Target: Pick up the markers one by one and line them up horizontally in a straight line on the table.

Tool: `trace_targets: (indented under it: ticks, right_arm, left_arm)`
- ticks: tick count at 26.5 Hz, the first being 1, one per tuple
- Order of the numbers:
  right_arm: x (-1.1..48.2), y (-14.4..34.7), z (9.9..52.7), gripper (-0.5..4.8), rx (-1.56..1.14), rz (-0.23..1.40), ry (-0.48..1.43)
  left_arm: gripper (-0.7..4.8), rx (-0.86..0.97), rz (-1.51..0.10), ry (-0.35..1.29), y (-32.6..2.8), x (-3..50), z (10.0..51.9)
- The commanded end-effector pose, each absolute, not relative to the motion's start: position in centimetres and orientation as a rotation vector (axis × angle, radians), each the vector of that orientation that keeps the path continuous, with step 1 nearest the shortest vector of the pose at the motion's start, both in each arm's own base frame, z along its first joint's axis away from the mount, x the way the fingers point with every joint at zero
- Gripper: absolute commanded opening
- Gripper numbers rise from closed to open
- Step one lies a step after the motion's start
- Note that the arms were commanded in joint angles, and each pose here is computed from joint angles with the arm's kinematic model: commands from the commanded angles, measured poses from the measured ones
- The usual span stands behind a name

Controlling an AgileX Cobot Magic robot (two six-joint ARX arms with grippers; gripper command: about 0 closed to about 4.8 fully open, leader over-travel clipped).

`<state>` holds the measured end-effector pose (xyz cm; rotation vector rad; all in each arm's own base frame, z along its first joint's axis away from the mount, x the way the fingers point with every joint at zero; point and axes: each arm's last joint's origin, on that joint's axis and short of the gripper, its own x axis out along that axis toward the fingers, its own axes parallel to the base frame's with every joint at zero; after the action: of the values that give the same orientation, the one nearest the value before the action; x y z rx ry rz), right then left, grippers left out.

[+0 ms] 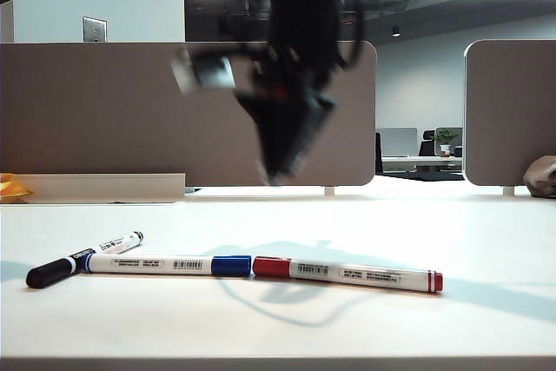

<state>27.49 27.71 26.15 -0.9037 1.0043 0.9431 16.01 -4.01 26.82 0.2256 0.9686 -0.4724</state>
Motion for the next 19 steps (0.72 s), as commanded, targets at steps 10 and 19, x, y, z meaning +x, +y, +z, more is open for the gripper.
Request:
trace_targets:
  ticks: [10, 19]
  right_arm:
    - [26.1, 27.8, 36.3, 0.29, -0.525, 1.132, 0.915]
    - [24.5, 26.0, 36.5, 0.29, -0.565, 1.092, 1.086]
  left_arm:
    - [1.30, 0.201, -0.470, 0.969, -4.8, 19.6, 25.2]
    - [1.30, 0.188, -0.483, 0.946, -5.4, 22.4, 23.6]
